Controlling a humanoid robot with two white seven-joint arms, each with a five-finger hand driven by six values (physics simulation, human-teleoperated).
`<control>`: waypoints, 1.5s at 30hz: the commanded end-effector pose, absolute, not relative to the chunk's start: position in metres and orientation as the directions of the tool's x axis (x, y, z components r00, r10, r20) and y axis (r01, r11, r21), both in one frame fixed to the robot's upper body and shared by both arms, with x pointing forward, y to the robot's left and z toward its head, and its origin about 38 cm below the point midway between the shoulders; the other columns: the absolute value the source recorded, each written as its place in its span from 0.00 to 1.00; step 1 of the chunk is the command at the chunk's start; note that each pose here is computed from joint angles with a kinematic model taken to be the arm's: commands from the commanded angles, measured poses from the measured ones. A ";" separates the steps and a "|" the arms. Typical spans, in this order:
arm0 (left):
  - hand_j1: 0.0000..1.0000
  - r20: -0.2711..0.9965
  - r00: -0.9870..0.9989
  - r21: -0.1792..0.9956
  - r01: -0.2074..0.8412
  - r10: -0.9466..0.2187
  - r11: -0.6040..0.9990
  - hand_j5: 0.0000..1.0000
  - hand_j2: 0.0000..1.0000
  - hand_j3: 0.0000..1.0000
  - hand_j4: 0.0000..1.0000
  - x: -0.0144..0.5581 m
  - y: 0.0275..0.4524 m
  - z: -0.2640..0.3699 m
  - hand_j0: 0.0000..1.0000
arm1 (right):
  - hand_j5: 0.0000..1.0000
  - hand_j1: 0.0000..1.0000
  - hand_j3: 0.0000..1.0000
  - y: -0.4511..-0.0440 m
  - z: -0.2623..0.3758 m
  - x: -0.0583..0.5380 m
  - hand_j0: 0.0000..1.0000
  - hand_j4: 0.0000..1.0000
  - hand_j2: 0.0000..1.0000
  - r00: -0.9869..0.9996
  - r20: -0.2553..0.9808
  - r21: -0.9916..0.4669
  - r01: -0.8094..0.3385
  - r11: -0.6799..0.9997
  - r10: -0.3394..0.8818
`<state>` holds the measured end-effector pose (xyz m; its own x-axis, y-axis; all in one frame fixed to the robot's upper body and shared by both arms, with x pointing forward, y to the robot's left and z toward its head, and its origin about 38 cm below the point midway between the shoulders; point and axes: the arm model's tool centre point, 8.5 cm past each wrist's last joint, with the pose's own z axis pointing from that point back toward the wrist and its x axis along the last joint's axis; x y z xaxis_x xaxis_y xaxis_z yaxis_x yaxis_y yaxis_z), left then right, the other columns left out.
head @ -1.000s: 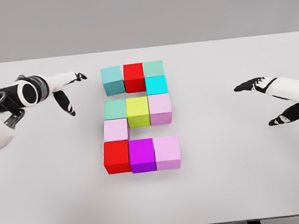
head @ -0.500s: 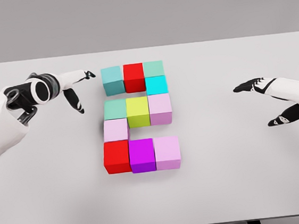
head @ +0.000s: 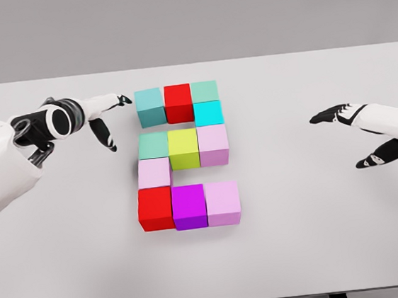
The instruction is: Assemble the squares on the desktop into the number 2
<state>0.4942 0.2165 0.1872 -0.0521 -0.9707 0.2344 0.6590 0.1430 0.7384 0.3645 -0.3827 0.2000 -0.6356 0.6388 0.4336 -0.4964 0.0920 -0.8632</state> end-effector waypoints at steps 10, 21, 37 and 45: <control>1.00 0.233 -0.059 0.739 0.659 -0.971 0.137 1.00 1.00 1.00 1.00 0.494 0.213 0.185 1.00 | 1.00 1.00 1.00 -0.380 0.202 0.364 1.00 1.00 1.00 -0.642 0.436 -0.864 -0.494 0.094 0.631; 1.00 0.234 -0.060 0.739 0.659 -0.970 0.137 1.00 1.00 1.00 1.00 0.494 0.212 0.185 1.00 | 1.00 1.00 1.00 -0.378 0.203 0.364 1.00 1.00 1.00 -0.647 0.433 -0.866 -0.492 0.090 0.628; 1.00 0.240 -0.068 0.739 0.660 -0.968 0.137 1.00 1.00 1.00 1.00 0.494 0.207 0.185 1.00 | 1.00 1.00 1.00 -0.375 0.204 0.363 1.00 1.00 1.00 -0.655 0.431 -0.867 -0.490 0.085 0.621; 1.00 0.236 -0.058 0.744 0.653 -0.970 0.142 1.00 1.00 1.00 1.00 0.495 0.214 0.189 1.00 | 1.00 1.00 1.00 -0.373 0.204 0.362 1.00 1.00 1.00 -0.659 0.431 -0.868 -0.489 0.084 0.616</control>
